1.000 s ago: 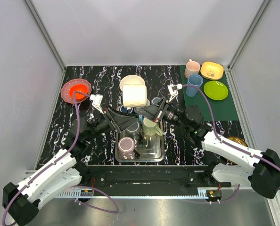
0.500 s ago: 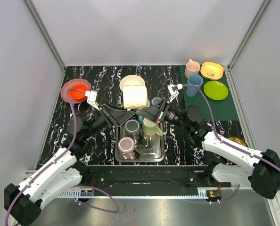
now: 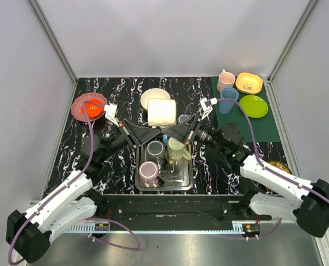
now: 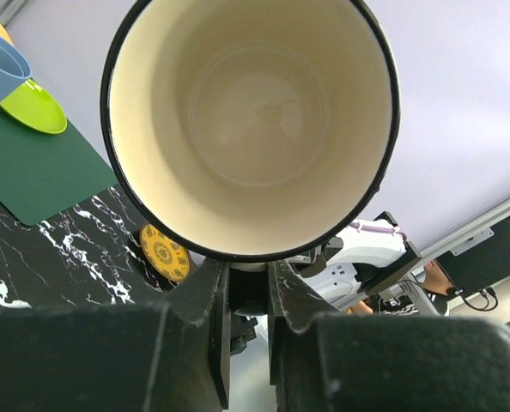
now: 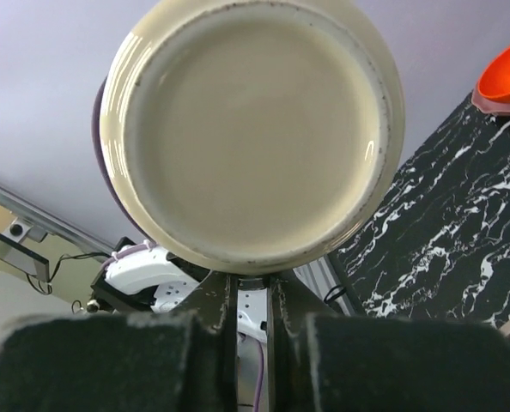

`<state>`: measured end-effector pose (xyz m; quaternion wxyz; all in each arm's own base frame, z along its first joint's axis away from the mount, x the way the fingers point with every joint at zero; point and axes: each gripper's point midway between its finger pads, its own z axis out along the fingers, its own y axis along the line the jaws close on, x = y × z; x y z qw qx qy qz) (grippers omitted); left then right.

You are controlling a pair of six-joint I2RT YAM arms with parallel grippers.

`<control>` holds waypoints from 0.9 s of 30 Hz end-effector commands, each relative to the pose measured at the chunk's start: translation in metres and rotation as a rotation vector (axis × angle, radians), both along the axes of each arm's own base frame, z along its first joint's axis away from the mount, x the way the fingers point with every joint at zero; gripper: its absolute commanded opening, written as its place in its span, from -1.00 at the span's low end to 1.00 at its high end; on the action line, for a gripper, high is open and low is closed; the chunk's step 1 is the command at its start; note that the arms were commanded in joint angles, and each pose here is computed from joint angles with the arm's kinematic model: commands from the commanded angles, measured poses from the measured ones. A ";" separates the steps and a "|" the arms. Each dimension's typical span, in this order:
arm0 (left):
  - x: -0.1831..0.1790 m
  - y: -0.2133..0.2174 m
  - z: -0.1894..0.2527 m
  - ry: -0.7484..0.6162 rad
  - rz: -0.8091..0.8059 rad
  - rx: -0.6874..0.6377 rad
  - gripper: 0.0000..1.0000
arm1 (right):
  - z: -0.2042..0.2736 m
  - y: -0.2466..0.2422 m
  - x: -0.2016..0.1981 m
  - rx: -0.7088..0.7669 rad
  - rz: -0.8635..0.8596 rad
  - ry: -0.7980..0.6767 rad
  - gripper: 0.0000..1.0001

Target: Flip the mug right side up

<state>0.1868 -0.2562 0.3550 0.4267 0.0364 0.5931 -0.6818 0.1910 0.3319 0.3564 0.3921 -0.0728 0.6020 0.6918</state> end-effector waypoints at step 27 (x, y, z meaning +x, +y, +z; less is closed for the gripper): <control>0.262 0.189 -0.125 0.377 0.978 1.122 -1.00 | -0.060 -0.116 0.036 -0.701 -0.565 0.037 0.91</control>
